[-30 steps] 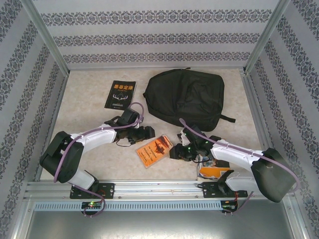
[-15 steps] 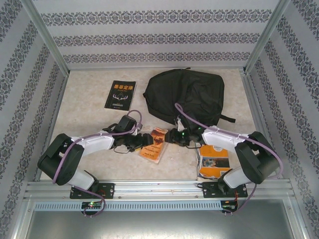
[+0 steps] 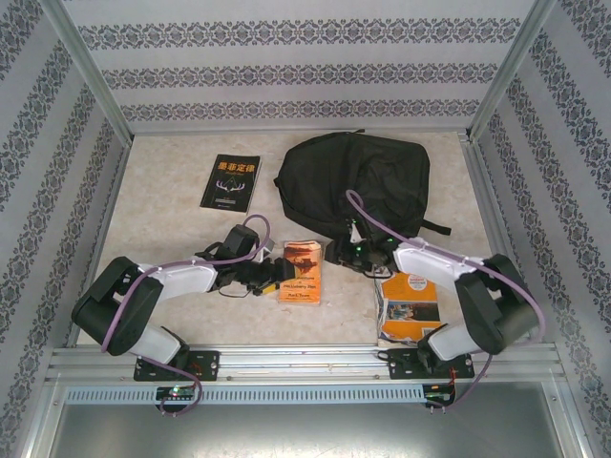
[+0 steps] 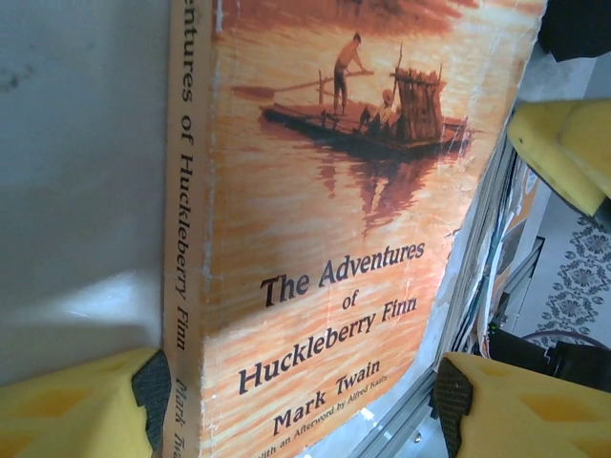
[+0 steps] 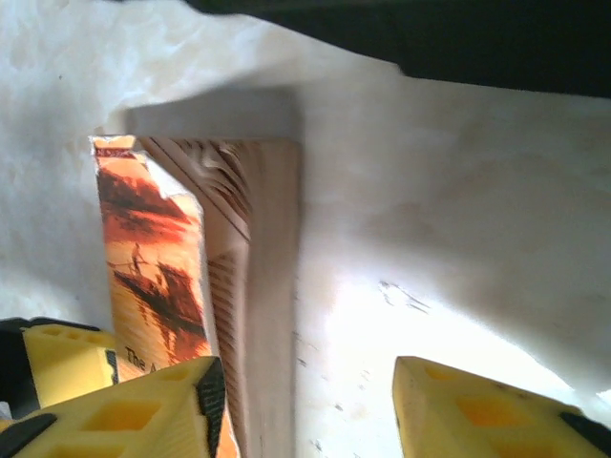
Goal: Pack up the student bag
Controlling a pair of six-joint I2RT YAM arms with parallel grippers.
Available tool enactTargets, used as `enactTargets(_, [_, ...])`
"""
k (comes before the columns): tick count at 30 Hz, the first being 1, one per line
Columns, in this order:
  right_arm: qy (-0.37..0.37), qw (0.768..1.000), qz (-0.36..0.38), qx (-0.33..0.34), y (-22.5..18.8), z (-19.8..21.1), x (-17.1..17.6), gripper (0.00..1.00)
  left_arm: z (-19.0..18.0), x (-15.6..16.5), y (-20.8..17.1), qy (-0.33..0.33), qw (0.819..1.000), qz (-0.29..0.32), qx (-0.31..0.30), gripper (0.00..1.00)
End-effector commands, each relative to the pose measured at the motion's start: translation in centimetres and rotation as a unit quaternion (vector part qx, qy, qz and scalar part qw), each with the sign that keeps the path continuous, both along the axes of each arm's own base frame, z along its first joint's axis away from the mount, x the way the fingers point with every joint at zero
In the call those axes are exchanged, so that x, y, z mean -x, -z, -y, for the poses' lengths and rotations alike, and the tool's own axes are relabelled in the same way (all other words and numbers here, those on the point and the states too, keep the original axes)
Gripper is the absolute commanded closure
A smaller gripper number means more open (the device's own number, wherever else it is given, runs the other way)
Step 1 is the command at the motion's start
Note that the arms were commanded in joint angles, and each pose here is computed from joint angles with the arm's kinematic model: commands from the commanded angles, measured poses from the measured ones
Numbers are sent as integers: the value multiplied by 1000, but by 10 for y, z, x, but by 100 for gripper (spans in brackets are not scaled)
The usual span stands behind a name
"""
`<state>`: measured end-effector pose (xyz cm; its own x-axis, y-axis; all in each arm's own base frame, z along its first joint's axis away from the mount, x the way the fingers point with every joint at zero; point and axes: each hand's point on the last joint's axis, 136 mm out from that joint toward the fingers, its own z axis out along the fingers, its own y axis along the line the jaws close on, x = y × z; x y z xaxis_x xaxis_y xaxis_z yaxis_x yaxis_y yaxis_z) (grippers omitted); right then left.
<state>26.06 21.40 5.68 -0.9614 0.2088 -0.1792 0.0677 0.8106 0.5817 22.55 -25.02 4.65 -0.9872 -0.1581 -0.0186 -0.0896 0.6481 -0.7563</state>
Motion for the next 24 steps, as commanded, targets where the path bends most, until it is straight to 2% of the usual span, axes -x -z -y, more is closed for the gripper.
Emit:
enactTargets(1, [12, 1000, 7, -9, -6, 4, 2, 56, 0, -8, -8, -8, 1000, 27, -2, 26])
enactTargets(8, [-38, 999, -16, -32, 0, -27, 15, 57, 1, -16, -9, -10, 999, 39, -8, 28])
enactTargets(15, [-56, 997, -31, -38, 11, -49, 16, 56, 4, -22, -6, -11, 999, 42, -9, 38])
enactTargets(18, [-66, 996, -31, -44, 11, -59, 16, 60, 5, -24, -3, -9, 999, 40, -12, 40])
enactTargets(24, [-73, 995, -27, -54, 3, -65, 16, 76, 9, -26, 3, -6, 999, 33, -7, 44])
